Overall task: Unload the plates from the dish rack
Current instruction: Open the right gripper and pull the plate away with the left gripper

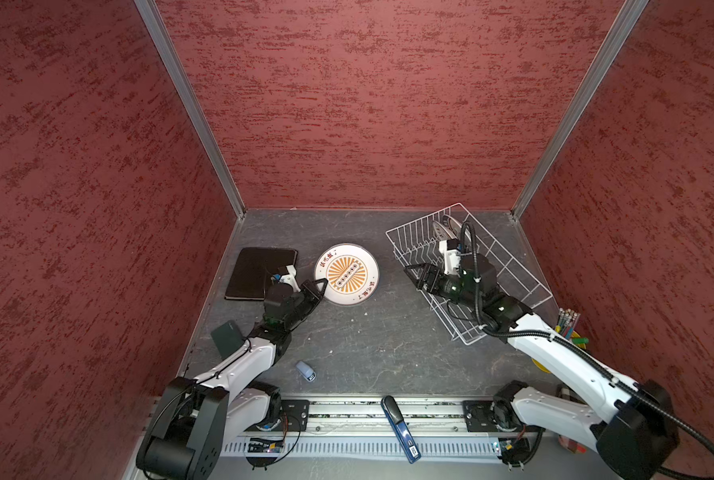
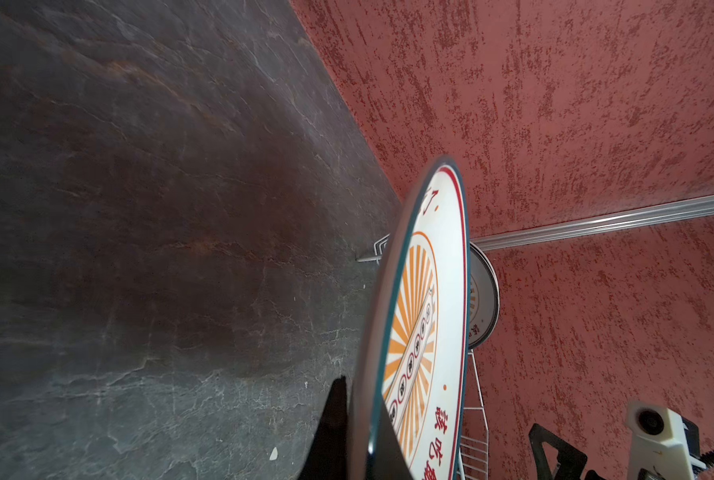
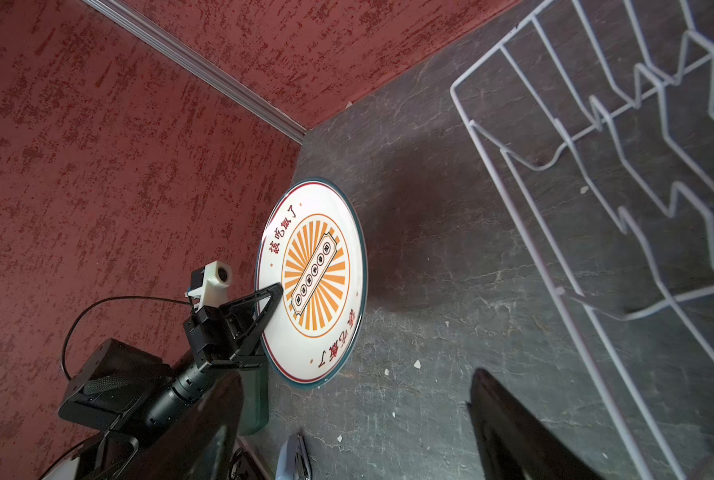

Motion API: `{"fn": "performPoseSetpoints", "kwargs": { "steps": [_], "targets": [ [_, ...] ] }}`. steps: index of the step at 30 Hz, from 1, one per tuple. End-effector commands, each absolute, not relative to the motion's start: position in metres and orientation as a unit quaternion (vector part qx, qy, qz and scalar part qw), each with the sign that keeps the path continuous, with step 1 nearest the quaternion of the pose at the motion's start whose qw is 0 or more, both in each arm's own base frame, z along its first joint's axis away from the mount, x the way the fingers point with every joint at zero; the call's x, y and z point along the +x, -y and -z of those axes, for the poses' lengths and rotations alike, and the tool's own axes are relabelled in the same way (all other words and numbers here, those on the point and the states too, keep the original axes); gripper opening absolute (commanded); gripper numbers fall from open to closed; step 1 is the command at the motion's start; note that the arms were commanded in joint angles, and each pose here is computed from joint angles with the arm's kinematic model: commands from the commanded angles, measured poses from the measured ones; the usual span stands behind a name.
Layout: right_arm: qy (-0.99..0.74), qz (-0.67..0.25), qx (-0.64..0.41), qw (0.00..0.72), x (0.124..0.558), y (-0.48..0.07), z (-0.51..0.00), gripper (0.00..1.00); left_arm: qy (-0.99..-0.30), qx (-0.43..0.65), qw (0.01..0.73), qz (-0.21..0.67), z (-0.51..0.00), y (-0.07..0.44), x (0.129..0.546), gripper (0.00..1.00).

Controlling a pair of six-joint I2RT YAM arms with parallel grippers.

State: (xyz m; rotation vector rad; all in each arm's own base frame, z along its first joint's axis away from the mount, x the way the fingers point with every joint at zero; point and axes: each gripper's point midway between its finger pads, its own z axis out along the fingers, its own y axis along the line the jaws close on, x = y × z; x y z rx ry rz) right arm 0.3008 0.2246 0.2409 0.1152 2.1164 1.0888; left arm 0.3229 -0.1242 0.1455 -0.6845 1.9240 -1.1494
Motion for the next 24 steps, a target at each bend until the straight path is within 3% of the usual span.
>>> {"fn": "performPoseSetpoints", "kwargs": {
  "steps": [1,24],
  "targets": [
    [-0.817,-0.421,0.048,0.391,0.304,-0.219,-0.255,0.86,-0.746,-0.279,0.402,0.452,-0.151,0.119,0.327,0.00],
    [-0.825,-0.401,0.049,0.395,0.299,-0.209,-0.252,0.87,-0.775,-0.308,0.358,0.420,-0.100,0.114,0.353,0.00]
  ]
}}
